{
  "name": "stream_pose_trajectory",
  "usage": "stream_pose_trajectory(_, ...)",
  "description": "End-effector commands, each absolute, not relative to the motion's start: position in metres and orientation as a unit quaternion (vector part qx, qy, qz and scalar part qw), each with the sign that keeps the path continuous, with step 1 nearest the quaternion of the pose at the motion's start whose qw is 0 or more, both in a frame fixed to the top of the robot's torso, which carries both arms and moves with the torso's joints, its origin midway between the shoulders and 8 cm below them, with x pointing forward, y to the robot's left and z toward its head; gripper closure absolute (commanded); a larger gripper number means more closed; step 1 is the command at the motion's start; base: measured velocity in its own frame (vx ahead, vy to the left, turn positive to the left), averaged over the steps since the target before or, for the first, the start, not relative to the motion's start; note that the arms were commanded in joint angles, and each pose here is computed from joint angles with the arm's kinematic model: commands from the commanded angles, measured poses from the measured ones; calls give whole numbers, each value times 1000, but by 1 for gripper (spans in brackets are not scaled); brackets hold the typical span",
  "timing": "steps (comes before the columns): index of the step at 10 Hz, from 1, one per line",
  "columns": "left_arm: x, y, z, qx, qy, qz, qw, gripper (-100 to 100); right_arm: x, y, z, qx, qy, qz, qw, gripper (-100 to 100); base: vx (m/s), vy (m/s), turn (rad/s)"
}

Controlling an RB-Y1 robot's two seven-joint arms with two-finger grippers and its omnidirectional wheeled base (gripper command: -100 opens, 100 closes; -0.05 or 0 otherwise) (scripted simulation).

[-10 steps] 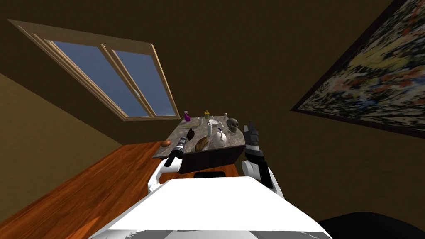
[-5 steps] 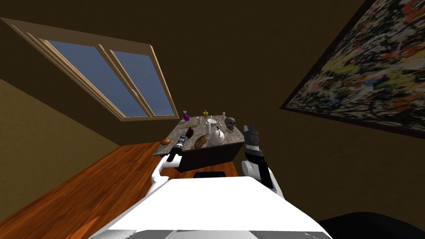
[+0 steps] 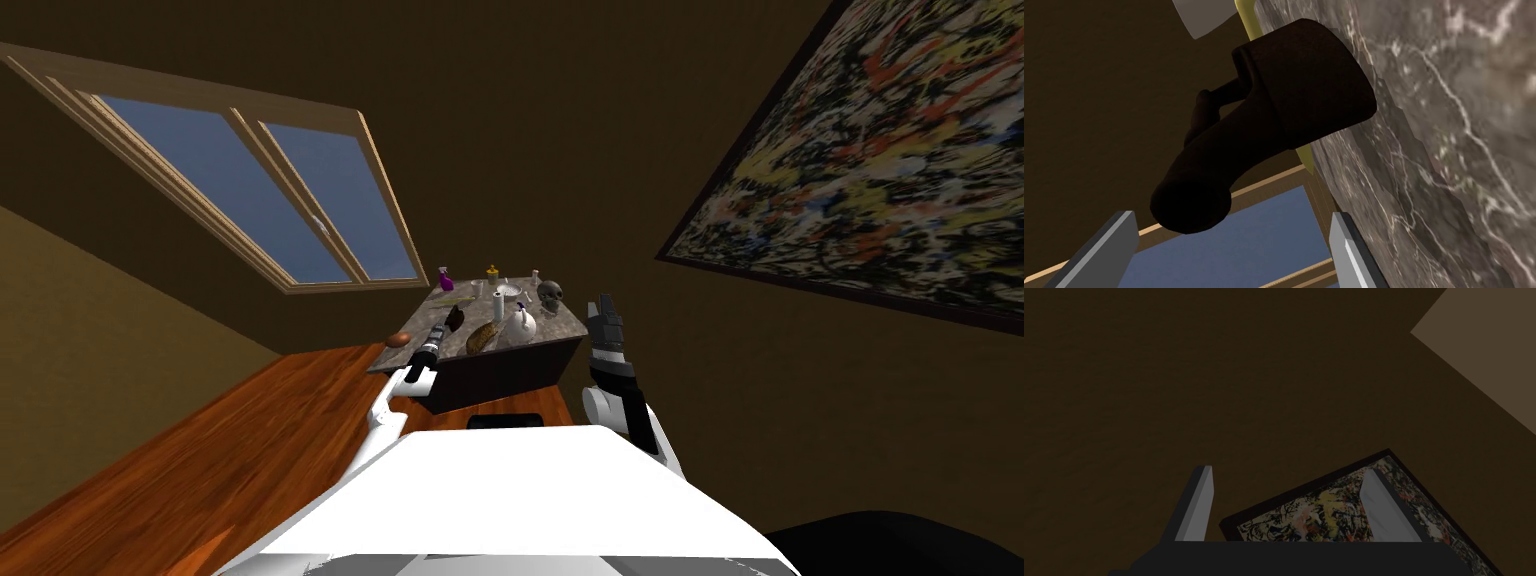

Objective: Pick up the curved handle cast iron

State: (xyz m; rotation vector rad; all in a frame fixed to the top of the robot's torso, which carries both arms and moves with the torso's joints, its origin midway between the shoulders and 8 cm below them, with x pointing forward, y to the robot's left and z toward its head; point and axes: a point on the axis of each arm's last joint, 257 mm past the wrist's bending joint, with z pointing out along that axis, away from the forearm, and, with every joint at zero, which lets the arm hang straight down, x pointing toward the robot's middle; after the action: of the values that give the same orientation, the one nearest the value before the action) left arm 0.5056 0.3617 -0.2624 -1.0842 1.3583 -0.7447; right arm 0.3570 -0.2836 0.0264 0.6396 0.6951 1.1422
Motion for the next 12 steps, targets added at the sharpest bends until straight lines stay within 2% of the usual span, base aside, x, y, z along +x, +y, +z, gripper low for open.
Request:
stream_pose_trajectory(1, 517, 387, -247, -458, 570, -313, 606, -100, 357, -284, 26, 291, 317, 520, 738, 0, -78, -37, -165)
stream_pose_trajectory(4, 525, 388, -269, -470, 579, -305, 592, -100, 357, -284, 26, 291, 317, 520, 738, 0, -53, -15, -26)
stream_pose_trajectory(5, 535, 412, -243, -461, 562, -305, 615, -100, 357, -284, 26, 291, 317, 520, 738, 0, -59, -20, -180)
stream_pose_trajectory(6, 545, 410, -245, -463, 564, -306, 611, -100, 357, -284, 26, 291, 317, 520, 738, 0, -91, -34, -86)
stream_pose_trajectory(8, 542, 414, -267, -475, 573, -296, 598, -100, 357, -284, 26, 291, 317, 520, 738, 0, -37, -19, 17)
stream_pose_trajectory(9, 552, 437, -243, -468, 558, -294, 619, -100, 357, -284, 26, 291, 317, 520, 738, 0, -77, -42, -177)
stream_pose_trajectory(10, 561, 434, -243, -470, 557, -299, 616, -100, 357, -283, 26, 291, 317, 520, 738, 0, -90, -34, -85)
stream_pose_trajectory(12, 558, 438, -264, -482, 566, -289, 603, -100, 357, -284, 26, 291, 317, 520, 738, 0, -32, -7, 11)
